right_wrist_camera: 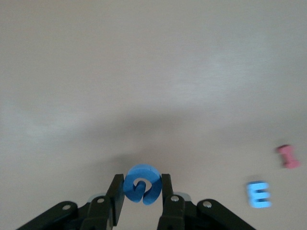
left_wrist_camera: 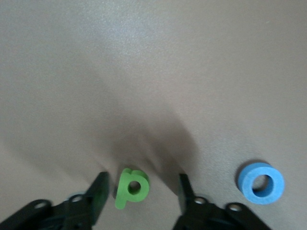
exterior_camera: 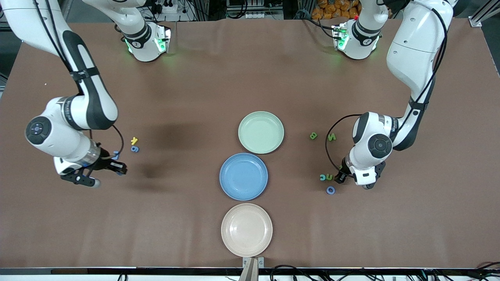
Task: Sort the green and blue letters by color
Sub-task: 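Drop the 6 on the blue plate while the left gripper drops p on green plate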
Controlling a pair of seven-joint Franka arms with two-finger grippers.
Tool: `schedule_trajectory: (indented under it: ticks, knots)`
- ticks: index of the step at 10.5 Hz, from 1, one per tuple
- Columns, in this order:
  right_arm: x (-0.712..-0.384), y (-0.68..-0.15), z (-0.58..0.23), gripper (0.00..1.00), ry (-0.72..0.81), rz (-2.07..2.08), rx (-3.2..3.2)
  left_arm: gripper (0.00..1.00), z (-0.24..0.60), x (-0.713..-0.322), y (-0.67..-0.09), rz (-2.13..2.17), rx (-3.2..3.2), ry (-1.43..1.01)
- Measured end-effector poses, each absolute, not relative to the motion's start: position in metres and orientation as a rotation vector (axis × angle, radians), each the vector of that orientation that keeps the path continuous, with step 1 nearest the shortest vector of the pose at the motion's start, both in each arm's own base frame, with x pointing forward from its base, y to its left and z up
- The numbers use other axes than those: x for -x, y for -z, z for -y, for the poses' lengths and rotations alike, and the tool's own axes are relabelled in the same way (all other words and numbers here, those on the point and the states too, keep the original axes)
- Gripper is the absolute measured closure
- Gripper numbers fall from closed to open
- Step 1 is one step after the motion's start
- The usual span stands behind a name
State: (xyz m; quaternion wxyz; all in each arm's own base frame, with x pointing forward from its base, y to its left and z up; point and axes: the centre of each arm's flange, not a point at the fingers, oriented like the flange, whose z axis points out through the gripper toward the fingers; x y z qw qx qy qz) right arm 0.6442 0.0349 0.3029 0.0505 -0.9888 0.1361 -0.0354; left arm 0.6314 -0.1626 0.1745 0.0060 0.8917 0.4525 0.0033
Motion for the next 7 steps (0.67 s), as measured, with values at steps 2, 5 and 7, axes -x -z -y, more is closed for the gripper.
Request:
schedule_trajectory:
  ticks: [2,5,7]
  knots:
    - [-0.657,-0.311,-0.094,0.64,0.157,-0.472,2.893,0.6,0.163,-0.633,-0.178,-1.423,-2.783,-0.018]
    - [-0.666,-0.3,-0.178,0.64,0.2,-0.52,2.786,0.72,0.163,-0.633,-0.179,-1.427,-2.78,-0.019]
    - [-0.667,-0.295,-0.232,0.64,0.193,-0.562,2.759,0.72,0.163,-0.634,-0.18,-1.426,-2.777,-0.025]
